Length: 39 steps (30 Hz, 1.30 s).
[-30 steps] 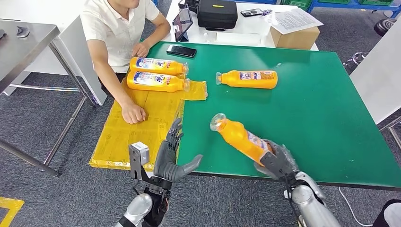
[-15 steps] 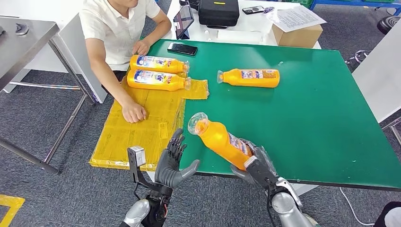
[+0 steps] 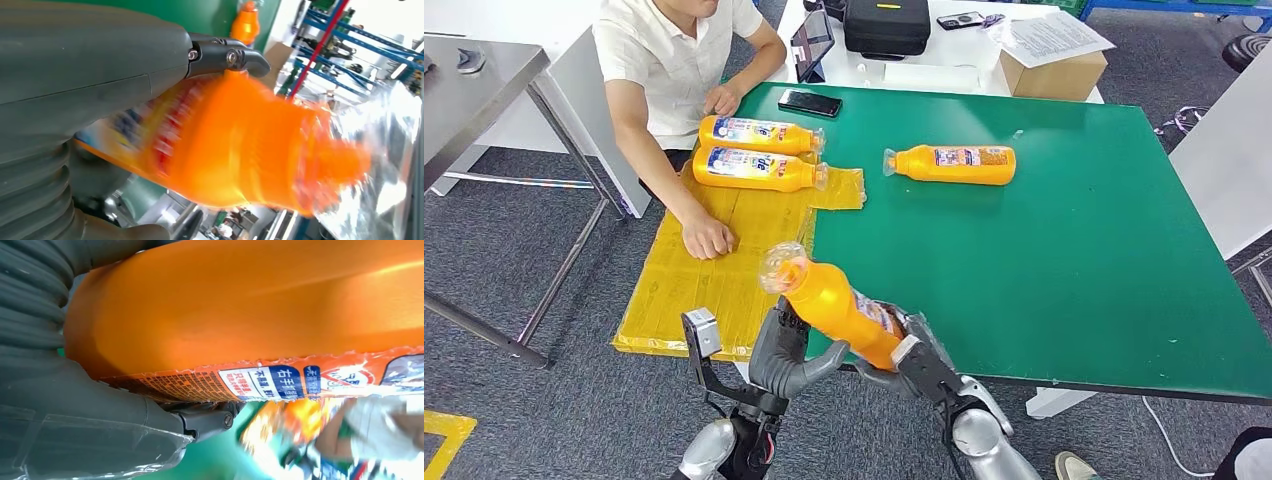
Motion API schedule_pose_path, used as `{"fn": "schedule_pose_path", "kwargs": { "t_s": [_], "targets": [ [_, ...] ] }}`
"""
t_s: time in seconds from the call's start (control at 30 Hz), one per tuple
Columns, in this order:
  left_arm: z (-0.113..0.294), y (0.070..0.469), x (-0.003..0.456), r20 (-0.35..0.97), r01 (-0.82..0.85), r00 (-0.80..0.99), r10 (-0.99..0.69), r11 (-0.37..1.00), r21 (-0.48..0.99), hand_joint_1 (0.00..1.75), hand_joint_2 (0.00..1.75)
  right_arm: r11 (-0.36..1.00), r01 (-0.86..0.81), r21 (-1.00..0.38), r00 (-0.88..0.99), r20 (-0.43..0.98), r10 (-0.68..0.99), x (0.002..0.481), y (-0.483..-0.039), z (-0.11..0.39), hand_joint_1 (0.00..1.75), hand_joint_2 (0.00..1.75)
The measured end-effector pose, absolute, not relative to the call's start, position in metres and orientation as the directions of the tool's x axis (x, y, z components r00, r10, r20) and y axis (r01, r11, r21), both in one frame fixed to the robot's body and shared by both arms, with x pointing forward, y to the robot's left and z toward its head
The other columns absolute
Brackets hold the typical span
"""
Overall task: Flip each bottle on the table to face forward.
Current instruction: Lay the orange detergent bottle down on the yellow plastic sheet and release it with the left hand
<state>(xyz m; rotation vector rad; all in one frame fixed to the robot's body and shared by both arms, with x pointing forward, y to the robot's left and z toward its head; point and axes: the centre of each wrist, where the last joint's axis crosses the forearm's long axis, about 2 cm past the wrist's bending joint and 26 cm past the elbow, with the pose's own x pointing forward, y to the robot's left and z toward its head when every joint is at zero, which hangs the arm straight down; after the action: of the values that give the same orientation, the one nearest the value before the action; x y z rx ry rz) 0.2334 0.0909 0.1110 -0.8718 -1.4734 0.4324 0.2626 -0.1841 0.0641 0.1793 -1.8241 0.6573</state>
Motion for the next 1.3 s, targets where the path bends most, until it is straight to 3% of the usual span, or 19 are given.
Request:
{"fn": "schedule_pose_path", "kwargs": {
  "t_s": [0.3,0.43,0.83,0.87,0.97,1.0,1.13,1.3],
  "targets": [
    [0.117,0.094,0.242,0.67,0.231,0.059,0.74,0.643,-0.73,0.0,1.75,0.779,-0.53,-0.335,-0.349,0.924,0.16,0.264,-0.142,0.063,1.74,1.75],
    [0.118,0.094,0.246,0.701,0.224,0.061,0.71,0.675,-0.703,1.73,1.75,0.764,-0.543,-0.348,-0.353,0.92,0.169,0.268,-0.134,0.063,1.73,1.75],
    [0.106,0.097,0.262,0.701,0.22,0.106,0.706,0.67,-0.709,1.75,1.75,0.747,-0.548,-0.377,-0.353,0.913,0.202,0.269,-0.128,0.061,1.5,1.75],
    [0.106,0.098,0.262,0.697,0.223,0.108,0.709,0.666,-0.712,1.75,1.75,0.746,-0.552,-0.373,-0.352,0.915,0.197,0.268,-0.128,0.06,1.38,1.75],
    [0.104,0.1,0.259,0.7,0.233,0.11,0.705,0.667,-0.708,1.75,1.75,0.744,-0.561,-0.362,-0.346,0.92,0.186,0.263,-0.127,0.056,0.32,1.75],
    [0.103,0.101,0.257,0.704,0.234,0.11,0.702,0.67,-0.705,1.75,1.75,0.743,-0.565,-0.359,-0.345,0.921,0.183,0.261,-0.126,0.055,0.06,1.75],
    [0.102,0.102,0.255,0.707,0.234,0.11,0.698,0.673,-0.701,1.75,1.75,0.734,-0.585,-0.345,-0.337,0.927,0.167,0.251,-0.123,0.052,0.0,0.0],
    [0.102,0.104,0.253,0.716,0.233,0.095,0.692,0.684,-0.692,1.75,1.75,0.744,-0.569,-0.35,-0.34,0.924,0.175,0.243,-0.122,0.048,0.0,0.0]
  ]
}}
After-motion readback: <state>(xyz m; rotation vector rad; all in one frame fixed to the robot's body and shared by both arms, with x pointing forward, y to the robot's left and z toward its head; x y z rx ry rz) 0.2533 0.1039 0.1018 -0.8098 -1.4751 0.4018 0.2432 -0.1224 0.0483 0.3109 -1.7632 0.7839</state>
